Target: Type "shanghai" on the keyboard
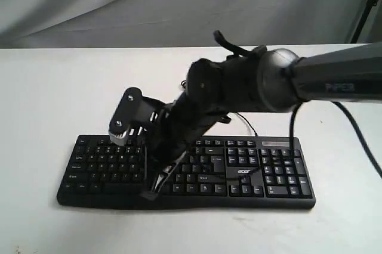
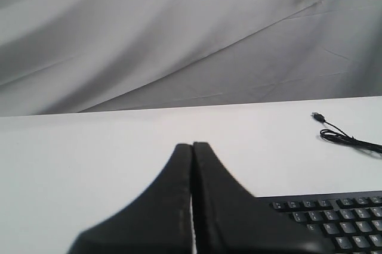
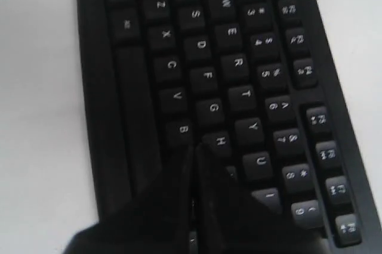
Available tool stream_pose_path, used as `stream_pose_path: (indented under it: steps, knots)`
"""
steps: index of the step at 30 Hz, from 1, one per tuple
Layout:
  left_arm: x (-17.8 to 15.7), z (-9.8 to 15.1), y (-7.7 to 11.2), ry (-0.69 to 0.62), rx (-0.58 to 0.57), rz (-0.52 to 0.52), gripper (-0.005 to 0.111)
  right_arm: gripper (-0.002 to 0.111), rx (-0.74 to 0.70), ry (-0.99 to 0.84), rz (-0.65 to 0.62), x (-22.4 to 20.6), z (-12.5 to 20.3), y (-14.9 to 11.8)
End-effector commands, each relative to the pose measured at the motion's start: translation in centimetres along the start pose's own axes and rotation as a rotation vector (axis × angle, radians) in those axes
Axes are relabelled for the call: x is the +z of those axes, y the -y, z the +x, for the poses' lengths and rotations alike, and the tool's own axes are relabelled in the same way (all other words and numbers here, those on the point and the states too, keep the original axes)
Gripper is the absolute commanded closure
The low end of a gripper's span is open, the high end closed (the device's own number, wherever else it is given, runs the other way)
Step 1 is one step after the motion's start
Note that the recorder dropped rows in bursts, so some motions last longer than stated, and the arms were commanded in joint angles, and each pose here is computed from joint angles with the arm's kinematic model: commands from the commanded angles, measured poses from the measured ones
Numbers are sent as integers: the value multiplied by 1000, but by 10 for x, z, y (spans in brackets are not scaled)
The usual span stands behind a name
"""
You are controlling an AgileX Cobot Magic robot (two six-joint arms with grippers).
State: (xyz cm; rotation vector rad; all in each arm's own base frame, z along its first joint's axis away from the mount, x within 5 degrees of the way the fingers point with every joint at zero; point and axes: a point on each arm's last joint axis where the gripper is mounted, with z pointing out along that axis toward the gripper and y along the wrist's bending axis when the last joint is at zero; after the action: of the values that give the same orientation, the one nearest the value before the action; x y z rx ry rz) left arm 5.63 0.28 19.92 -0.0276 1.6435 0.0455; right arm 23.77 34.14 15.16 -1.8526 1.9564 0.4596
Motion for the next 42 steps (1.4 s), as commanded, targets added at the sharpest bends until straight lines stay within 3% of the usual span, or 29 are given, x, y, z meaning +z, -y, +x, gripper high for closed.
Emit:
stream_pose_path:
  steps: [1,9,33,42]
  knots:
    - [0,0,0,7,-2,7,107,108,7,40,20,-4,6,-4]
    - [0,0,0,7,-2,7,107,108,23,40,11,20,13,-2]
    - [0,0,0,7,-2,7,107,108,33,36,23,32,18,0]
    - [0,0,0,7,-2,7,107,108,-3,127,64,3,-11,7]
